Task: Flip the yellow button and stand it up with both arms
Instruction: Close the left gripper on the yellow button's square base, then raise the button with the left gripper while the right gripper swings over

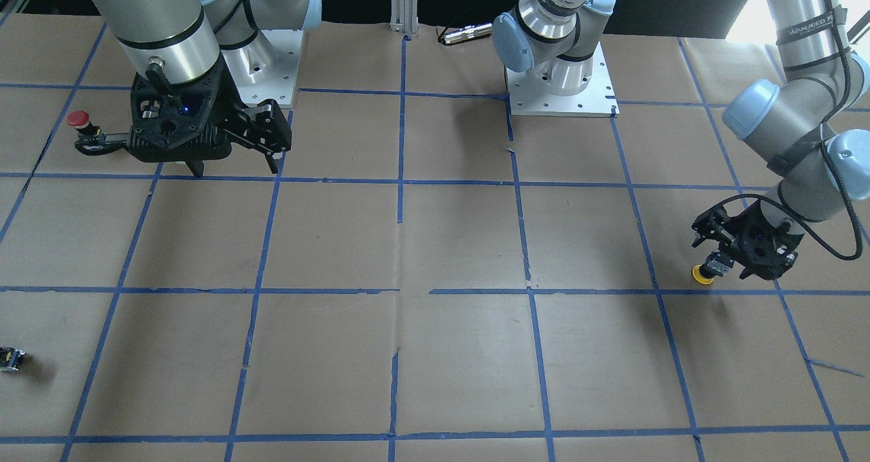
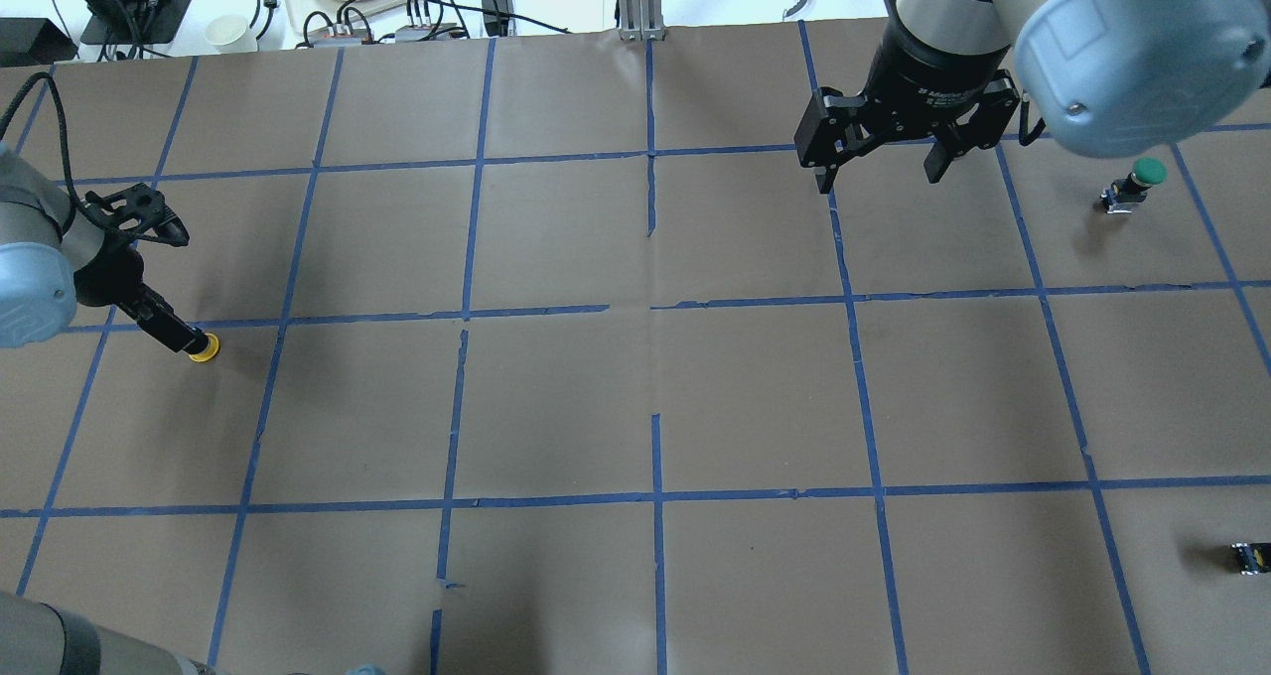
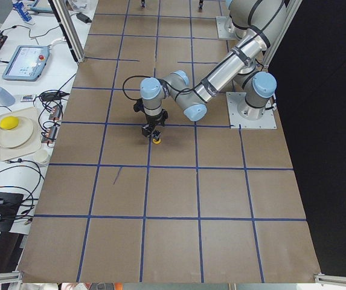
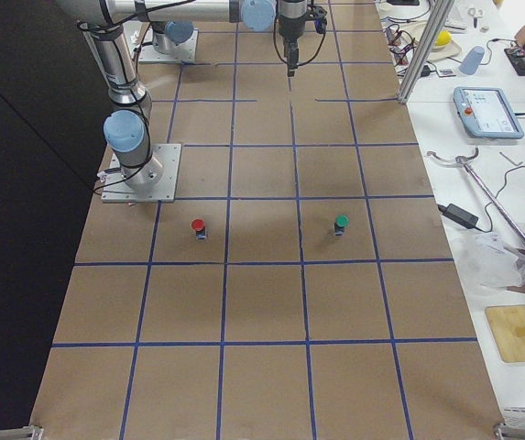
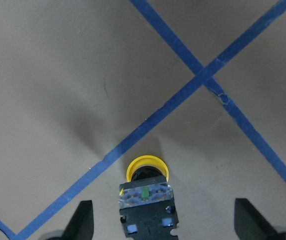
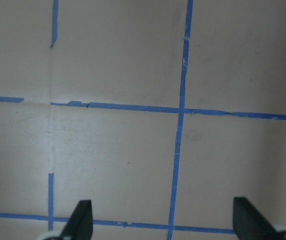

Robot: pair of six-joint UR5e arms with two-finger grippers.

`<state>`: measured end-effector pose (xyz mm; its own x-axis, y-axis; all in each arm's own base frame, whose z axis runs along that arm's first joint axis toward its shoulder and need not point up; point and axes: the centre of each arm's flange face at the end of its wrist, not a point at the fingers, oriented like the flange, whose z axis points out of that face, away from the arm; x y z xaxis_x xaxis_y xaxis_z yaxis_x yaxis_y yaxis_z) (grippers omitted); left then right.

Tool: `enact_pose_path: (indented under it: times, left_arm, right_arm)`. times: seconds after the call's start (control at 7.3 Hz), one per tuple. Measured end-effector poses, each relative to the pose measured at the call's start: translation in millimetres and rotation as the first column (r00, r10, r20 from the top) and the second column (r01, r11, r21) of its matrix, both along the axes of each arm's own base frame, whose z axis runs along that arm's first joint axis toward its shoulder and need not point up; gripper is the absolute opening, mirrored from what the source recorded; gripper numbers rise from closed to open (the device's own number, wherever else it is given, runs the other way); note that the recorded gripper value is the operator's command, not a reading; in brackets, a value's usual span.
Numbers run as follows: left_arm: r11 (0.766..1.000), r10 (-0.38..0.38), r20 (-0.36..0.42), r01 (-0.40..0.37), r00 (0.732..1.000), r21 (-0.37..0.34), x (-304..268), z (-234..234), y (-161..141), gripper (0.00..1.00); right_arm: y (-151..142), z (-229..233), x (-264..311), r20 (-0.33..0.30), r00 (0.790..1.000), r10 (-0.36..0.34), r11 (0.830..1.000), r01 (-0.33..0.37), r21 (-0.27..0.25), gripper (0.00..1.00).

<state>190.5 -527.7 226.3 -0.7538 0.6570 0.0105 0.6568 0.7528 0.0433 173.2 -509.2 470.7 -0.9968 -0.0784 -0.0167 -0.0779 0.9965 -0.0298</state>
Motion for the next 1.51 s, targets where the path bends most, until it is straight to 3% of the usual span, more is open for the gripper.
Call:
enact_pose_path:
  times: [0.14, 0.41, 0.55, 0.68, 0.82, 1.1, 1.51]
  left_arm:
    - [1.0, 0.007, 0.0, -0.007, 1.0, 0.001, 5.2, -4.9, -1.9, 0.99]
    - [1.0, 0.017, 0.006, -0.017, 1.0, -0.005, 9.6, -10.6, -2.4, 0.88]
    - [1.0, 0.023, 0.007, -0.023, 1.0, -0.005, 9.7, -11.8, -2.1, 0.69]
    - [1.0, 0.029, 0.007, -0.029, 1.0, -0.005, 10.1, -12.4, -2.2, 0.6]
    - [0.999, 0.032, 0.009, -0.031, 0.999, -0.005, 10.4, -12.3, -2.4, 0.39]
    - [1.0, 0.028, 0.008, -0.028, 1.0, -0.001, 9.8, -10.4, -1.1, 0.15]
    - [0.999, 0.012, 0.016, -0.011, 1.0, -0.041, 4.0, 14.8, -6.5, 0.13]
  right_arm:
    - [0.0, 0.0, 0.0, 0.0, 1.0, 0.0, 1.0, 0.0, 0.0, 1.0]
    - [0.0, 0.0, 0.0, 0.0, 1.0, 0.0, 1.0, 0.0, 0.0, 1.0]
    - [0.0, 0.0, 0.0, 0.0, 1.0, 0.0, 1.0, 0.0, 0.0, 1.0]
    - [0.0, 0.0, 0.0, 0.0, 1.0, 0.0, 1.0, 0.0, 0.0, 1.0]
    - [0.0, 0.0, 0.0, 0.0, 1.0, 0.0, 1.0, 0.0, 0.0, 1.0]
    - [0.0, 0.0, 0.0, 0.0, 1.0, 0.0, 1.0, 0.0, 0.0, 1.0]
    - [0.0, 0.0, 0.0, 0.0, 1.0, 0.0, 1.0, 0.0, 0.0, 1.0]
